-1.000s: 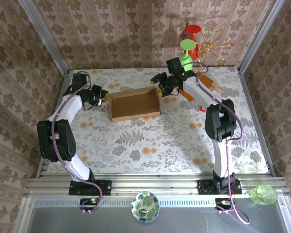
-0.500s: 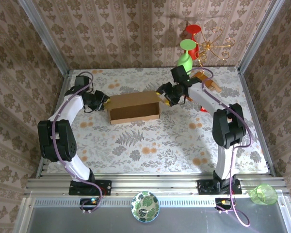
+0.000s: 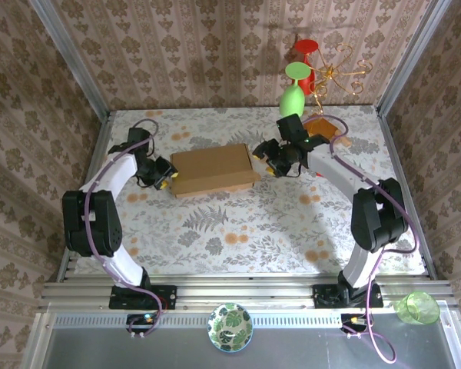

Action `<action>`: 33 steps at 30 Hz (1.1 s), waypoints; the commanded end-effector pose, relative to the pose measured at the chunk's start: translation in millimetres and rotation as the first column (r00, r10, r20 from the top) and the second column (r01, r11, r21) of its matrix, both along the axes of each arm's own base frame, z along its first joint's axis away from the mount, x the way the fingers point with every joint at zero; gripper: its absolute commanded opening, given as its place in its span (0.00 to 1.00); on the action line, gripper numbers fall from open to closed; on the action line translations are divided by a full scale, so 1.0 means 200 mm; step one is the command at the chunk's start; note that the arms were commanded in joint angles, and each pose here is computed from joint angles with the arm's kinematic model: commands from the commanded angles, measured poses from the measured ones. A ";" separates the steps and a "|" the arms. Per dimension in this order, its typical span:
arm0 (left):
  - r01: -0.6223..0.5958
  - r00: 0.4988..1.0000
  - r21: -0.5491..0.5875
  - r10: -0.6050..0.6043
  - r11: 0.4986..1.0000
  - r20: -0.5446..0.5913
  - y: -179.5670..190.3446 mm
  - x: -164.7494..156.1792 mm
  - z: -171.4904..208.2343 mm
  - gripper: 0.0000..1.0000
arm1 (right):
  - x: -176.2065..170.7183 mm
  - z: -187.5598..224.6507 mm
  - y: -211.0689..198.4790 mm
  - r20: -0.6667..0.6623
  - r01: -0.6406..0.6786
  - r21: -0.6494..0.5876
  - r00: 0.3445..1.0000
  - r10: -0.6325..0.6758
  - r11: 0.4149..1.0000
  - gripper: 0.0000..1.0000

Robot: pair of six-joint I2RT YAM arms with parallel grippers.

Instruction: Fold the paper box

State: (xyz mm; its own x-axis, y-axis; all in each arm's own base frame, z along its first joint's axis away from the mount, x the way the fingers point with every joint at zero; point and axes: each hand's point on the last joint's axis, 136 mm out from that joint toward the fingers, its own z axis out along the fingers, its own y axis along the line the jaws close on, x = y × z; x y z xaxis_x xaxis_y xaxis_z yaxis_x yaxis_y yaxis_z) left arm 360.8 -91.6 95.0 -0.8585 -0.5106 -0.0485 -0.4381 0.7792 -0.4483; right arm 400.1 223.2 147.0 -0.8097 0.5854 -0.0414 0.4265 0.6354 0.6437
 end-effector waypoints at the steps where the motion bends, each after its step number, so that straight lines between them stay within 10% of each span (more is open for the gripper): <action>1: 0.079 0.997 0.050 -0.079 0.996 0.007 0.00 -0.03 -0.04 0.43 | -0.03 0.05 0.05 0.039 0.013 0.040 0.999 -0.014 0.999 0.61; 18: 0.224 0.959 0.117 -0.240 0.968 0.149 0.00 0.08 -0.15 0.37 | 0.08 -0.05 -0.08 0.109 -0.137 -0.009 0.985 0.137 0.991 0.63; 33: 0.300 0.935 -0.020 -0.290 0.954 0.203 -0.07 0.04 -0.21 0.03 | 0.18 -0.27 -0.07 0.093 -0.346 0.021 0.935 0.343 0.938 0.68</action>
